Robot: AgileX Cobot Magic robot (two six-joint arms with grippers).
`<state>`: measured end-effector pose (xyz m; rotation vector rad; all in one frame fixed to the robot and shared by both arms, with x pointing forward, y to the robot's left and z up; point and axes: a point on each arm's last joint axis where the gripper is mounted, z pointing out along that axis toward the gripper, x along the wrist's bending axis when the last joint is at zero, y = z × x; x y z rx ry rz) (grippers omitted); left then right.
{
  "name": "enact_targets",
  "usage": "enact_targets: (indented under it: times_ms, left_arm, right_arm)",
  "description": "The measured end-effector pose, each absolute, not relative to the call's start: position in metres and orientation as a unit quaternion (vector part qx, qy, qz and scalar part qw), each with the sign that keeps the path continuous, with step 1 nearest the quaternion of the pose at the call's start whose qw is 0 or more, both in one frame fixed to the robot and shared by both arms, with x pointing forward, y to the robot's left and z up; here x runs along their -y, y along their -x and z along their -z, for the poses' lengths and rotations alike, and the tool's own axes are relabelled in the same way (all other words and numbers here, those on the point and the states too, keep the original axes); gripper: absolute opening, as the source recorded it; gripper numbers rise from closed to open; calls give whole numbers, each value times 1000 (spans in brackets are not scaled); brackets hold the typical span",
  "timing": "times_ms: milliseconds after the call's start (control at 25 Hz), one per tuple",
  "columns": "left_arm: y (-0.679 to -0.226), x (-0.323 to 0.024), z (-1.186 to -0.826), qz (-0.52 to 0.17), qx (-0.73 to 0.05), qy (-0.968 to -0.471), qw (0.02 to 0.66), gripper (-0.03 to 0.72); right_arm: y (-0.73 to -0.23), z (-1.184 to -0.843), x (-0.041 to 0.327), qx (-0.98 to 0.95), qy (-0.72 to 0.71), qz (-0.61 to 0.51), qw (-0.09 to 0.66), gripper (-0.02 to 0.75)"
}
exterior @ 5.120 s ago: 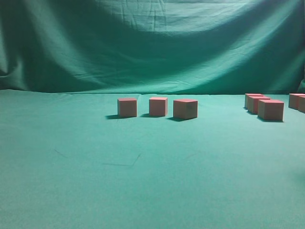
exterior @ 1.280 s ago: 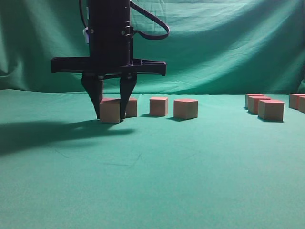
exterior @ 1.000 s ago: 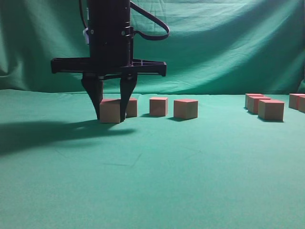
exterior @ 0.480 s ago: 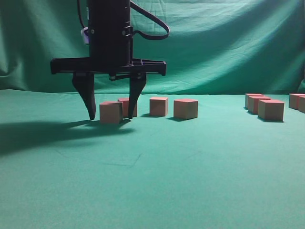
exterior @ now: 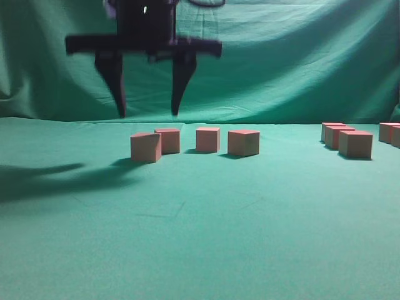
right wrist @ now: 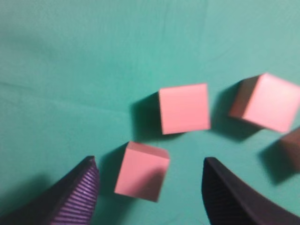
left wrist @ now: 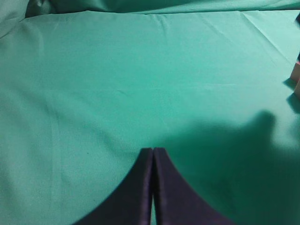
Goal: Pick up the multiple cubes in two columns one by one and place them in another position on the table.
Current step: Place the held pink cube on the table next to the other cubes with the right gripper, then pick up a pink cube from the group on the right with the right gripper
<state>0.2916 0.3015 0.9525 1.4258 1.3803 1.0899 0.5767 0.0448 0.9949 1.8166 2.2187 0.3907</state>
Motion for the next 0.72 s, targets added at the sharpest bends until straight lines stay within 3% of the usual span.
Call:
enact_targets:
  times_ms: [440,720]
  left_arm:
    - [-292,-301,-953,-436,-552,-570,425,0]
    - [-292,-301,-953,-436,-552,-570,425,0]
  right_arm:
    - [-546,-1147,5,-784,-519,-224,256,435]
    - [-531,-1207,68,-765,-512,-256,296,435]
